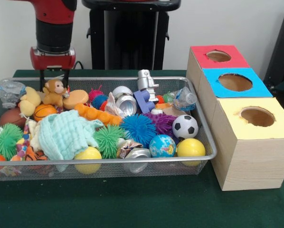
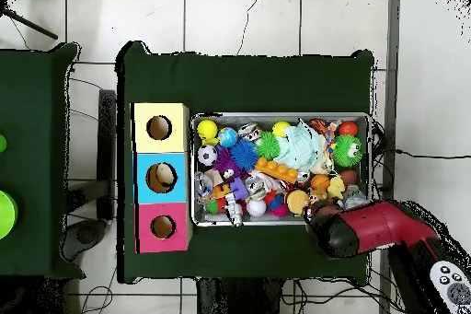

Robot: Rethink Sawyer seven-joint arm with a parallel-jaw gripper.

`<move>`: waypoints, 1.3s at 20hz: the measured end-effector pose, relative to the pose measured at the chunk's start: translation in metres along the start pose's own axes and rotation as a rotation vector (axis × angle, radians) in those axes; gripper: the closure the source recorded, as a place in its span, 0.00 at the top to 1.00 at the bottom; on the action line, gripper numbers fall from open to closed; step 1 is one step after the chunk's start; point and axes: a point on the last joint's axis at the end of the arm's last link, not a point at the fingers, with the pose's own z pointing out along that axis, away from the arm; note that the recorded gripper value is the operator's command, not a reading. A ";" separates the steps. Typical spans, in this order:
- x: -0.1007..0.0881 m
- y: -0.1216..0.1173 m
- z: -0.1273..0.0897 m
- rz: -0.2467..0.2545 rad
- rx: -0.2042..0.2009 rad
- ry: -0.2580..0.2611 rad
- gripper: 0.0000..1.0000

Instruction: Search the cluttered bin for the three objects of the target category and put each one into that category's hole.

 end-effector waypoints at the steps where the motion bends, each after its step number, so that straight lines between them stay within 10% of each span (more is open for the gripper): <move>1: 0.002 -0.005 -0.003 0.019 0.000 0.011 1.00; 26: 0.016 0.032 0.020 -0.037 -0.031 0.057 1.00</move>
